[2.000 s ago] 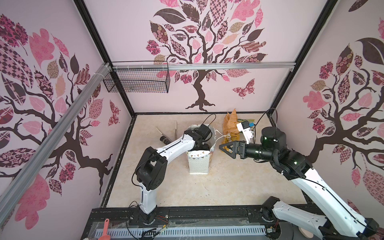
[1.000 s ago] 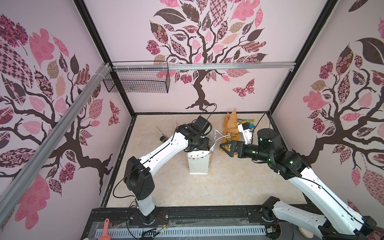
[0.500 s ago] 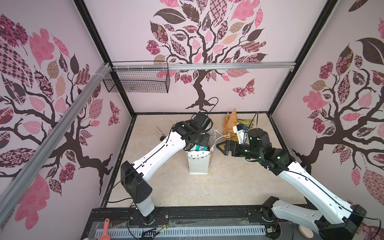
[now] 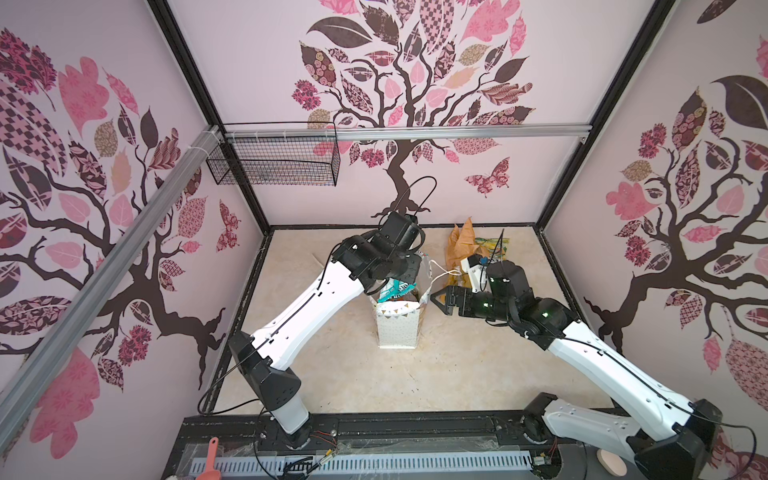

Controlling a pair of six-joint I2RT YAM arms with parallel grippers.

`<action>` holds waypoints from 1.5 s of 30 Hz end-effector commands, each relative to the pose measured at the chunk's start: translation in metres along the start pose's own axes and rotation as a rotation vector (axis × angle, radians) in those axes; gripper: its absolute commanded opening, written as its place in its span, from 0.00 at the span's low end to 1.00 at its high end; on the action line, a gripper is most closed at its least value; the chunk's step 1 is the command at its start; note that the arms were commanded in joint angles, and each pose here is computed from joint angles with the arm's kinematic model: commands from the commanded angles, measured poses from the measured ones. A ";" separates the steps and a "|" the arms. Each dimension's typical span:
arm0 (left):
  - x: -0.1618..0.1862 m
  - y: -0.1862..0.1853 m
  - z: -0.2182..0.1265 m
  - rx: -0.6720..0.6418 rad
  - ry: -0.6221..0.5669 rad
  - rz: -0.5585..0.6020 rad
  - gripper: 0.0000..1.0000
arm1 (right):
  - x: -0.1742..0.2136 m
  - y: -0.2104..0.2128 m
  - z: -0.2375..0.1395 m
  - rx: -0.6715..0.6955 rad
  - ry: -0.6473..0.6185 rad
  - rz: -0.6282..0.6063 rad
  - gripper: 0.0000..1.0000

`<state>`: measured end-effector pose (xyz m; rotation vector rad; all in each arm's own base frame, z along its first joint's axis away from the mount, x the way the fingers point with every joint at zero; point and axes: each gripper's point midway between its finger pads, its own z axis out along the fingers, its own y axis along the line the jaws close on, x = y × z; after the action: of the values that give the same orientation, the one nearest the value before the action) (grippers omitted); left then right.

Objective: Take the snacks out of the paper bag
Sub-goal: 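Grasp the teal mint snack bag with the left gripper and lift it, then hand the teal snack bag from the left gripper to the right gripper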

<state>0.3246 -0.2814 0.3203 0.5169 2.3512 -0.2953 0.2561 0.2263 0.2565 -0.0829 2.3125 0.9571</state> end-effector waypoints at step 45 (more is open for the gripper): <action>-0.047 -0.094 -0.122 0.289 -0.437 0.347 0.00 | -0.105 0.140 -0.104 -0.441 -0.313 0.008 0.68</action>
<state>0.2418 -0.3313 0.4325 0.9043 1.8315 -0.5147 0.2498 0.2359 0.4465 -0.0629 1.8310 1.3076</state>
